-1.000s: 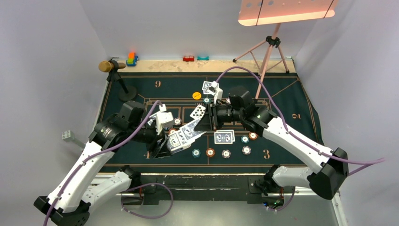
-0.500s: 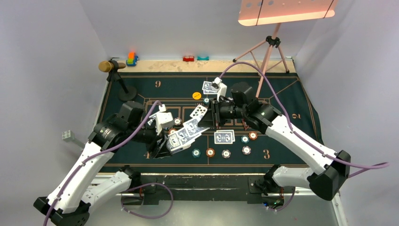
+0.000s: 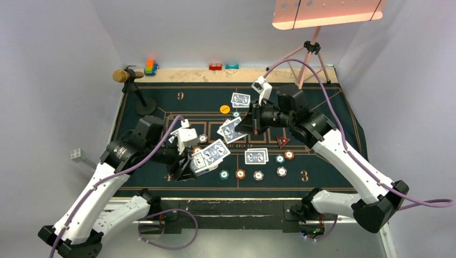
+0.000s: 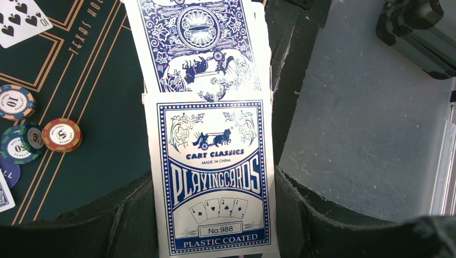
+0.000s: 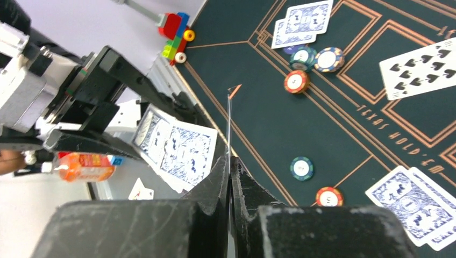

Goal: Distribute texas hold em gaming equipment

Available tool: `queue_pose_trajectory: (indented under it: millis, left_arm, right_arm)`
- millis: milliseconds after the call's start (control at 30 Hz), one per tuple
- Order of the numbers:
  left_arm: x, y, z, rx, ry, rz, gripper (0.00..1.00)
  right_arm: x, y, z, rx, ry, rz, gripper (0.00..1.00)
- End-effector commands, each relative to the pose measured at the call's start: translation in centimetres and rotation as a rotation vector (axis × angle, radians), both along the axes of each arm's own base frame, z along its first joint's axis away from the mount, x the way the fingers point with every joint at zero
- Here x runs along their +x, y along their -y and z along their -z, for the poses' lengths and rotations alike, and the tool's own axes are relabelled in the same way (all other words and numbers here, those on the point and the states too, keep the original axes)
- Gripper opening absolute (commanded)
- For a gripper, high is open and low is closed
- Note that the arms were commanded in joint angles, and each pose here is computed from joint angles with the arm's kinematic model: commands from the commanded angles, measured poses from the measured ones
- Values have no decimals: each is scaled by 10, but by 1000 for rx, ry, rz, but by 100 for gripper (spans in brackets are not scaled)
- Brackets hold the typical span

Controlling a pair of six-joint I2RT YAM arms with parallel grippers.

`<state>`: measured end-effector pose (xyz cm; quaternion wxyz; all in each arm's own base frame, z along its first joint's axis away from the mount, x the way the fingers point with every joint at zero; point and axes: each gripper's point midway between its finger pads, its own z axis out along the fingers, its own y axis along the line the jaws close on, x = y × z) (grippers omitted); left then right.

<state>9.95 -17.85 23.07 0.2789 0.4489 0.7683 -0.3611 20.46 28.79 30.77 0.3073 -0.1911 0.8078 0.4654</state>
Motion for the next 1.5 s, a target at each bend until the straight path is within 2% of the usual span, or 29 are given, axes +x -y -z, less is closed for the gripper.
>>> queue_pose_trajectory:
  millis: [0,200,300,400,533,633,867,1000,1100,1200,1467]
  left_arm:
    - [2,6,-19,-61,47,9,20]
    - [0,4,-19,-57,50,7,20]
    - [-1,3,-19,-56,52,9,20]
    - [-1,3,-19,-59,51,8,20]
    - [-1,4,-18,-65,47,7,20]
    - [-2,4,-19,-67,47,8,20]
    - [-4,5,-24,-77,43,12,20]
    - [-4,5,-25,-83,44,12,20]
    - [-5,4,-24,-80,41,12,20]
    - [-6,4,-24,-80,42,13,20]
    - [-6,4,-23,-81,39,10,20]
  right_arm:
    - [27,16,0,-93,80,104,1]
    - [56,16,27,-197,59,163,0]
    - [68,15,35,-228,74,188,0]
    - [90,27,45,-321,120,267,0]
    - [131,58,70,-586,182,438,0]
    - [147,68,83,-772,231,522,0]
    - [158,35,124,-1102,374,568,0]
    - [163,25,150,-1332,496,632,0]
    - [163,26,175,-1473,522,645,0]
    - [163,25,194,-1515,530,650,0]
    - [165,10,222,-1437,516,606,0]
